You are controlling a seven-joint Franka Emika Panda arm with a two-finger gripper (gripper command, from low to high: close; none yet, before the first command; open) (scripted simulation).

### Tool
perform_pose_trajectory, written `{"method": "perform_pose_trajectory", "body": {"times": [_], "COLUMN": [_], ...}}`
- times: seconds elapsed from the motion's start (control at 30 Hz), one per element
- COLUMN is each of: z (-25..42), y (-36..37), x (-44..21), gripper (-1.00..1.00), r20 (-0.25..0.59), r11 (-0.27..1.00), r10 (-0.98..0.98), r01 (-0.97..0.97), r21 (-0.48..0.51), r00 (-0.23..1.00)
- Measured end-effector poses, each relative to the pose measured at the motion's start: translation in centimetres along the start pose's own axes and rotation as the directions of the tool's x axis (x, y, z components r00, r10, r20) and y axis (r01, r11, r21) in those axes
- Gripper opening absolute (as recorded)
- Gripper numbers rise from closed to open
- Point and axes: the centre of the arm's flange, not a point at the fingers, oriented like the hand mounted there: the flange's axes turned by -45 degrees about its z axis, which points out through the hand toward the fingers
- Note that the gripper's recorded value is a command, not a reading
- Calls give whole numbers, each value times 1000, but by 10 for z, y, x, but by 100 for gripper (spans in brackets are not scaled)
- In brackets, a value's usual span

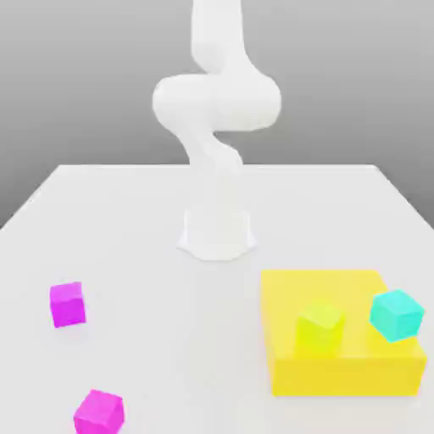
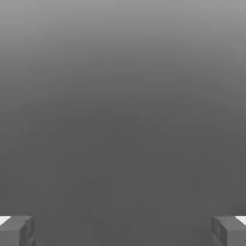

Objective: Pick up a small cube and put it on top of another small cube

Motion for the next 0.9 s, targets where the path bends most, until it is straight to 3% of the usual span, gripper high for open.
{"method": "perform_pose_trajectory", "body": {"times": [0.43,0.9], "z": [233,420], "y": [69,148], "x": [-49,-221], "gripper": [0,0], "r20": [327,616], "r11": [993,965], "r10": [119,260], "r01": [-106,-186], "r21": [-57,-183], "r00": [937,743]}}
